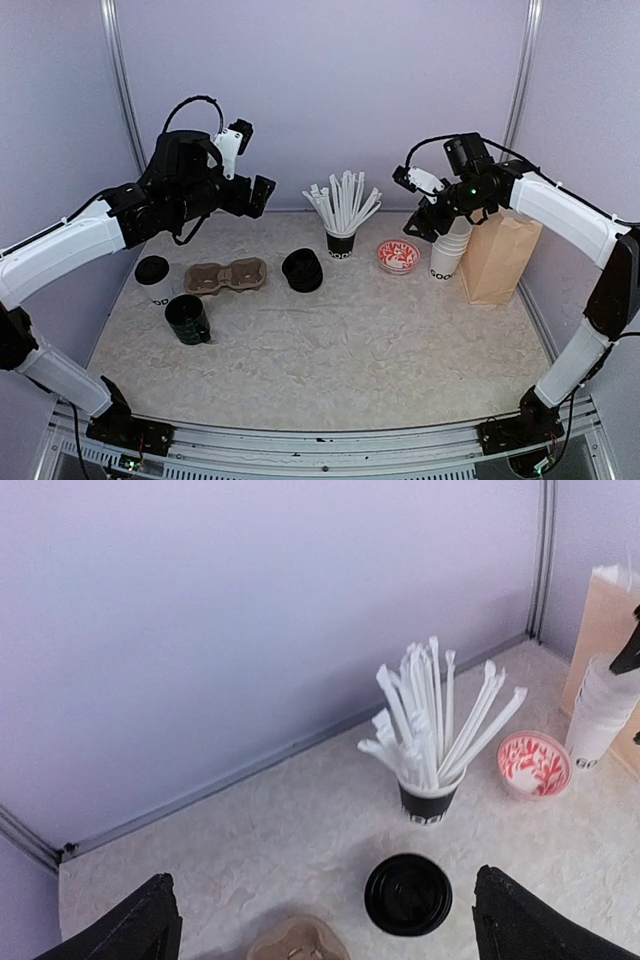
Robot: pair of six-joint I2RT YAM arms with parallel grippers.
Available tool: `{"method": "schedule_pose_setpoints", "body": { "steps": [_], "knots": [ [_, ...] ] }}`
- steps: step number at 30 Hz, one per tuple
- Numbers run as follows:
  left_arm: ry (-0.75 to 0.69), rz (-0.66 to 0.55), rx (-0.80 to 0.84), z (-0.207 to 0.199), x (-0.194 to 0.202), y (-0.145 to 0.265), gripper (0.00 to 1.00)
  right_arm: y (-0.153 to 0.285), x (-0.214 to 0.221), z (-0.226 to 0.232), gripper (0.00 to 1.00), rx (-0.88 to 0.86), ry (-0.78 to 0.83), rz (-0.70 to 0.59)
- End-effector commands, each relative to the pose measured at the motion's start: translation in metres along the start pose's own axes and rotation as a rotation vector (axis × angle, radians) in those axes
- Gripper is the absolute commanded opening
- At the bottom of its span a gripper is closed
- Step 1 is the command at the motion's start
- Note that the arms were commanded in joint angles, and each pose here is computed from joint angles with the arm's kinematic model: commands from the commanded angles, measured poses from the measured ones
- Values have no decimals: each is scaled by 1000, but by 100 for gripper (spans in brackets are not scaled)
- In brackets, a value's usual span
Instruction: Pack the takeout coffee
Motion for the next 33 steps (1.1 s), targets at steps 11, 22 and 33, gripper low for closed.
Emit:
{"method": "schedule_pose_setpoints", "body": {
  "steps": [11,22,33],
  "knots": [
    [69,-280,-17,8,-46,23,99,12,48,-98,60,264,-203,184],
    [72,-266,-92,18,-39,22,99,-9,78,-87,44,139,-302,281],
    [-24,-238,-13,-1,-32,13,99,-17,83,-89,19,117,-330,303]
  ]
}}
Point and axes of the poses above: each gripper's point midway between its finger pads, its own y axis back along the fingers, its own z axis along the line the jaws close on, x = y × z, the point moved 1 cm from there along y, back along the fingers, and after that the axes turned 8 degrees about -y, right-handed, at the moved point
